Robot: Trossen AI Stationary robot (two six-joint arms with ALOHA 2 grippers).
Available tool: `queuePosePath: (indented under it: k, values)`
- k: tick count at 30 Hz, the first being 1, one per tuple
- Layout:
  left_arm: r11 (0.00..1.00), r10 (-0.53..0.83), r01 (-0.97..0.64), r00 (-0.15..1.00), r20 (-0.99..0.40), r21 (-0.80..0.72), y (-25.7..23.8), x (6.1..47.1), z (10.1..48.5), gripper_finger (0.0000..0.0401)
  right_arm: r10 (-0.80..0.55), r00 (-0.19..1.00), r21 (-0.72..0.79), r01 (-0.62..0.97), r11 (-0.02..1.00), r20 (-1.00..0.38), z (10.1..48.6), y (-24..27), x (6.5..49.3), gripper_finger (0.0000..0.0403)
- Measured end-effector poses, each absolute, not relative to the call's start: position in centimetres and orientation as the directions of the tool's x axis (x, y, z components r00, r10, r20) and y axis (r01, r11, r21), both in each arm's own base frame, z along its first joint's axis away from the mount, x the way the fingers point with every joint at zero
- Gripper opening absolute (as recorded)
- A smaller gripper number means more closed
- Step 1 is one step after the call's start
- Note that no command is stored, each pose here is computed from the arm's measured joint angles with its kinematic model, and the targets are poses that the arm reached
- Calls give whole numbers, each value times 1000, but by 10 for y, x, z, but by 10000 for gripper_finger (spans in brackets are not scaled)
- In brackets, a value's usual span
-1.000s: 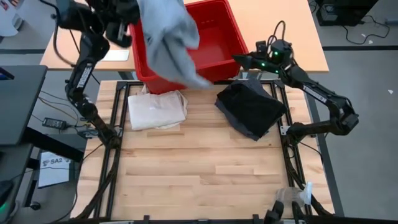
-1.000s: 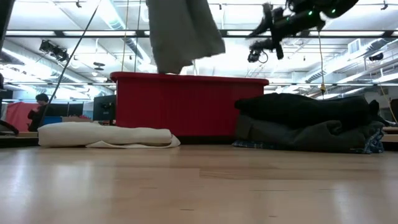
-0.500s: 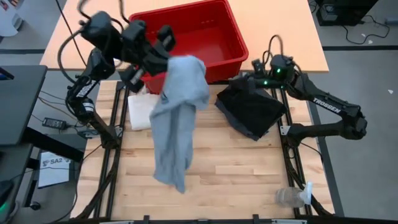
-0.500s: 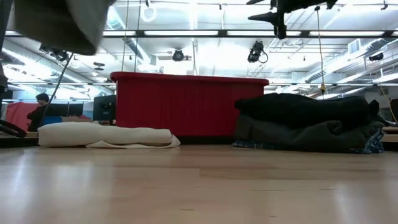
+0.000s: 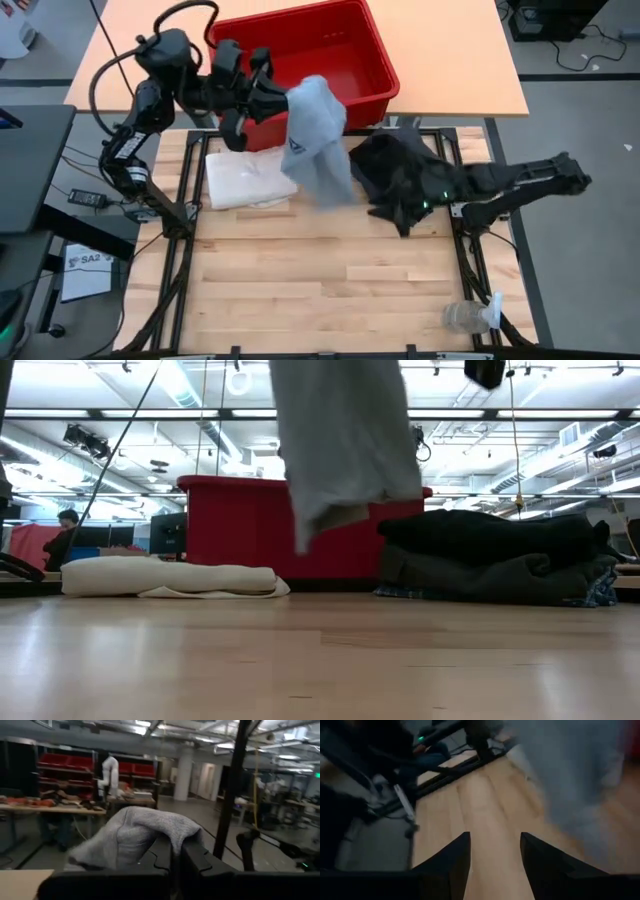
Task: Fold laundry
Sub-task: Fold the gray shirt
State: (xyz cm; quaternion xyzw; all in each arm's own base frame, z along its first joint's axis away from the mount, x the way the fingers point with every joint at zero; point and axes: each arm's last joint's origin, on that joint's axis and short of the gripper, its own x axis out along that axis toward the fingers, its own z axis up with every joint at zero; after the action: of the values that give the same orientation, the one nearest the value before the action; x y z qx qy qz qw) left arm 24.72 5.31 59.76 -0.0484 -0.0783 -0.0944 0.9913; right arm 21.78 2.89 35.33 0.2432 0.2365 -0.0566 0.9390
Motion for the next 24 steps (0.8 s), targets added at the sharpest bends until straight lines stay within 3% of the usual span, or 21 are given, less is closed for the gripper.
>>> queuePosePath:
  k: [4,9,19,24]
  values:
    - [976,-184,203,964,193,-81,48,250,600,17,-148,870,208,273,939,-470,348,52,219,181]
    - [981,-167,190,941,294,-51,40,248,610,16,-386,822,29,437,899,-419,336,55,216,181]
    - [987,-42,90,942,333,-130,43,248,613,16,-236,938,68,261,963,-254,317,59,235,189]
    - [989,12,39,943,334,-146,45,249,612,16,-121,953,45,139,989,-277,294,73,248,212]
